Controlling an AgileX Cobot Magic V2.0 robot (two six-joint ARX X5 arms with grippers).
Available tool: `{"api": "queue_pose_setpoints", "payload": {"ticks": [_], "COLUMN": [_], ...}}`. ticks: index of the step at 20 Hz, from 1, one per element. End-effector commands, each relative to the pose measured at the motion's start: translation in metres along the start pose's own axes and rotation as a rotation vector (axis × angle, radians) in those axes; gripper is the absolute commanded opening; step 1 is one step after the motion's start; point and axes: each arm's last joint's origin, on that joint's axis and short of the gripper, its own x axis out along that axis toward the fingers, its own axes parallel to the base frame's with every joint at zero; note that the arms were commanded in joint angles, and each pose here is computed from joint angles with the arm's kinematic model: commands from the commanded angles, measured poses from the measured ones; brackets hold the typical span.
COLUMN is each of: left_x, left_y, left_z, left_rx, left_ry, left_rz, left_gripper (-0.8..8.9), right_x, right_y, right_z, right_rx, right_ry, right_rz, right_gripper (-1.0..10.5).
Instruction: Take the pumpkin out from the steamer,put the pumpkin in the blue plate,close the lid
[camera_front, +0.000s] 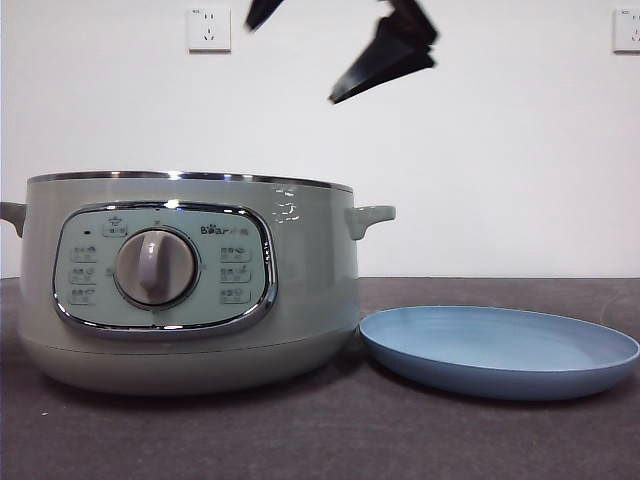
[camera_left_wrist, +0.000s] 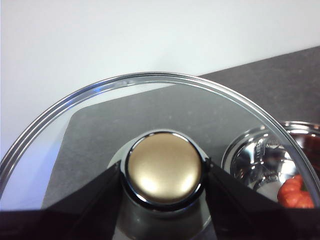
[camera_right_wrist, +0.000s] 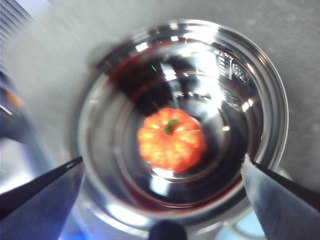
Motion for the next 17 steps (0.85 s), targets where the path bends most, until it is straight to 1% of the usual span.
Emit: {"api": "queue_pose_setpoints", "payload": {"ticks": [1, 4, 6, 7, 11, 15, 16, 17], "left_x": [-0.003, -0.003, -0.003, -0.003, -0.003, -0.003, -0.003, -0.003], "left_y": [0.002, 0.002, 0.002, 0.002, 0.002, 0.002, 0.002, 0.002], "left_z": [0.004, 0.004, 0.004, 0.004, 0.004, 0.004, 0.003, 0.003], "left_rx": [-0.021, -0.021, -0.021, -0.021, -0.020, -0.017, -0.015, -0.012], "left_ry": [-0.044, -0.044, -0.044, -0.044, -0.043, -0.037, -0.032, -0.028], "left_rz": [0.010, 0.009, 0.008, 0.008, 0.008, 0.008, 0.007, 0.007], "left_gripper": [-0.08, -0.08, -0.08, -0.08, -0.08, -0.08, -0.08, -0.08], "right_x": [0.023, 0.055, 0.079, 0.091, 0.132, 0.156, 0.157, 0.157], "right_y": [0.009, 0.019, 0.023, 0.024, 0.022, 0.017, 0.017, 0.019], "right_z": [0.014, 0.024, 0.024, 0.020, 0.006, -0.002, -0.002, -0.001], "right_rx": [-0.088, -0.154, -0.184, -0.198, -0.206, -0.199, -0.199, -0.203], "right_ry": [0.094, 0.167, 0.210, 0.239, 0.330, 0.366, 0.361, 0.356], "right_rz": [-0.047, -0.084, -0.110, -0.110, -0.090, -0.084, -0.089, -0.090], "right_gripper": [6.0, 6.0, 6.0, 6.0, 6.0, 5.9, 5.2, 2.8]}}
